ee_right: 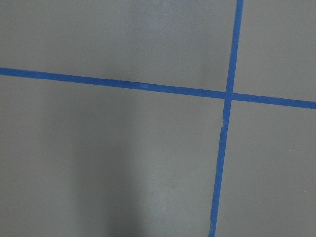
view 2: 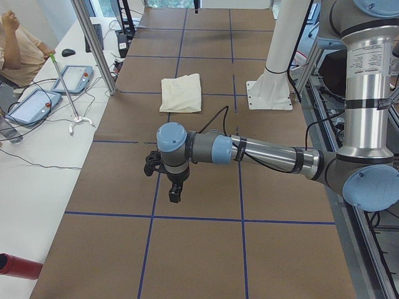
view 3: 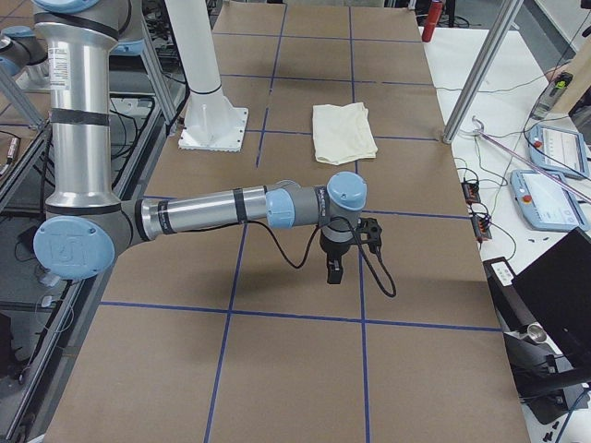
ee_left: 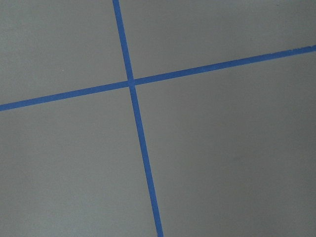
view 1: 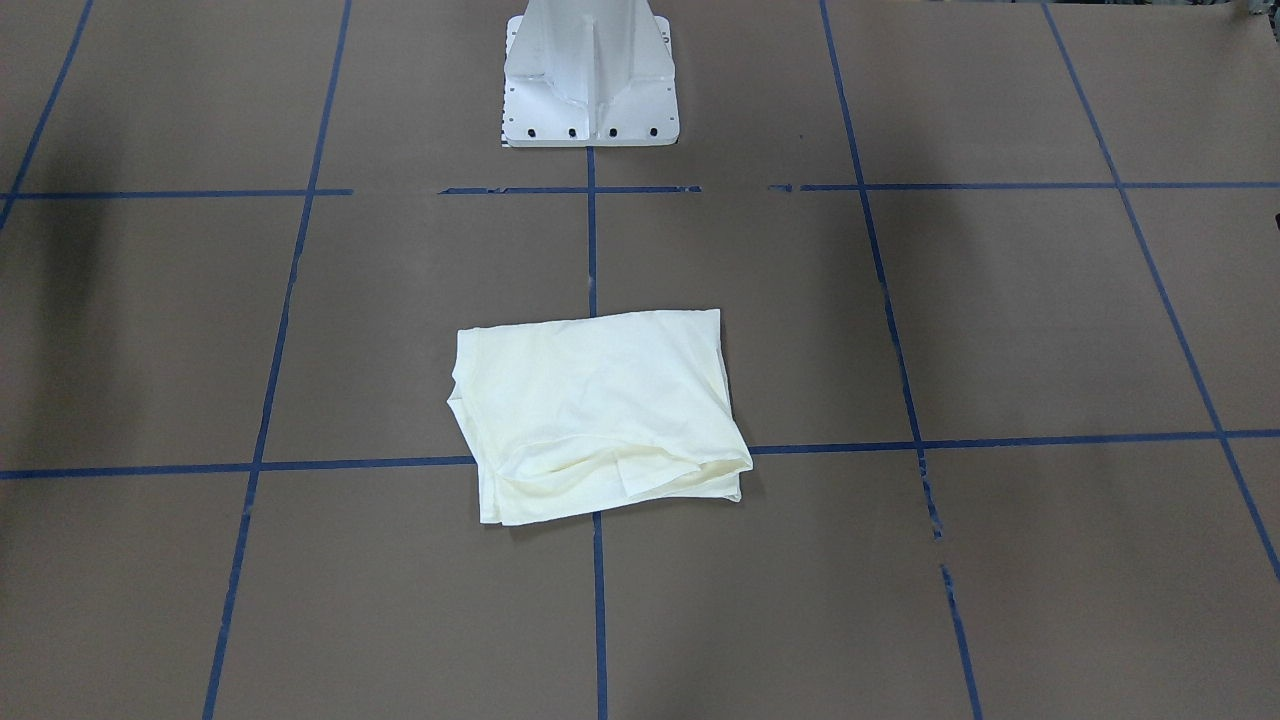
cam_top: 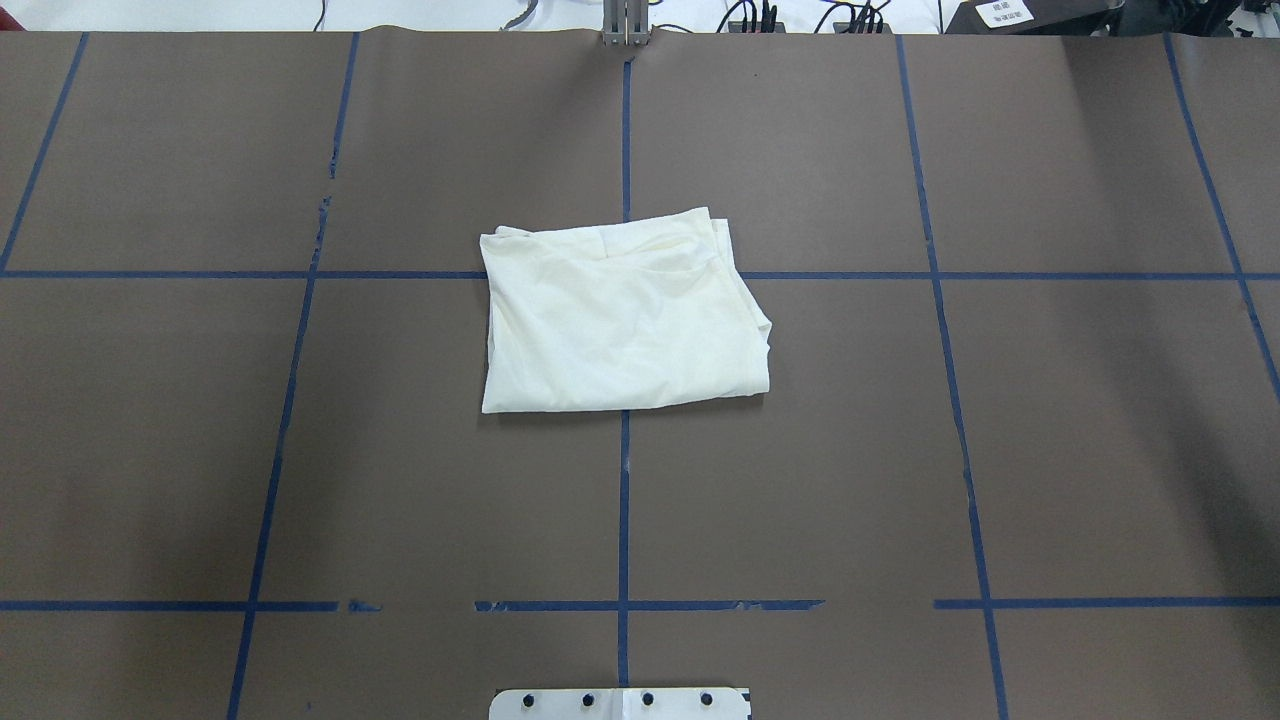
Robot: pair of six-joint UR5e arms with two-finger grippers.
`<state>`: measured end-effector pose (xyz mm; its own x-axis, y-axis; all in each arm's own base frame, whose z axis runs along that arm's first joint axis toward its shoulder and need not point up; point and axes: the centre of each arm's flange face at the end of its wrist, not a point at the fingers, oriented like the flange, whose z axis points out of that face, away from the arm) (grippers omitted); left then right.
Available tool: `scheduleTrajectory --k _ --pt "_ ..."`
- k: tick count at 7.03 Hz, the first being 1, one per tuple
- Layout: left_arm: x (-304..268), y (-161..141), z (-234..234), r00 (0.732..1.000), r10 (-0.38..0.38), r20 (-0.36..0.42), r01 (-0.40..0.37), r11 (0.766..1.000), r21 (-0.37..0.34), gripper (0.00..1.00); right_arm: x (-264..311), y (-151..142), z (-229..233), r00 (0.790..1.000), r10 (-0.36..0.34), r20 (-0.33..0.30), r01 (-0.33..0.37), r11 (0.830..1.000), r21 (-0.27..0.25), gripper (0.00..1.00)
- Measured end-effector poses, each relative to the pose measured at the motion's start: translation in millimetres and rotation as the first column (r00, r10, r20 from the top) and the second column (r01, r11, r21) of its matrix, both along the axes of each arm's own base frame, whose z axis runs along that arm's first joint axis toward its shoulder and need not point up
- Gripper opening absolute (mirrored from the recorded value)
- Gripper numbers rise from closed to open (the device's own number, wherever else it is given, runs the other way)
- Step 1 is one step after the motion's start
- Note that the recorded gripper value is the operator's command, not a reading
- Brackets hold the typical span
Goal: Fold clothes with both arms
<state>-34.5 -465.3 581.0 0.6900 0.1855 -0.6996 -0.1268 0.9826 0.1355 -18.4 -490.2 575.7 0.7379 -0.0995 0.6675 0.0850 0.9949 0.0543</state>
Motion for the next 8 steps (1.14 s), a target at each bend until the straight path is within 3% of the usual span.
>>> scheduleTrajectory --k 4,8 --pt "1 -7 -8 1.0 -0.004 -0.001 0.004 1.0 0.012 1.0 -19 -51 -4 1.0 -0.018 0.017 0.018 1.0 -0.001 1.0" --pt "2 -35 -2 1.0 -0.005 -0.001 0.005 1.0 -0.001 1.0 -24 -49 -2 0.997 -0.029 0.071 0.03 0.999 -0.019 1.0"
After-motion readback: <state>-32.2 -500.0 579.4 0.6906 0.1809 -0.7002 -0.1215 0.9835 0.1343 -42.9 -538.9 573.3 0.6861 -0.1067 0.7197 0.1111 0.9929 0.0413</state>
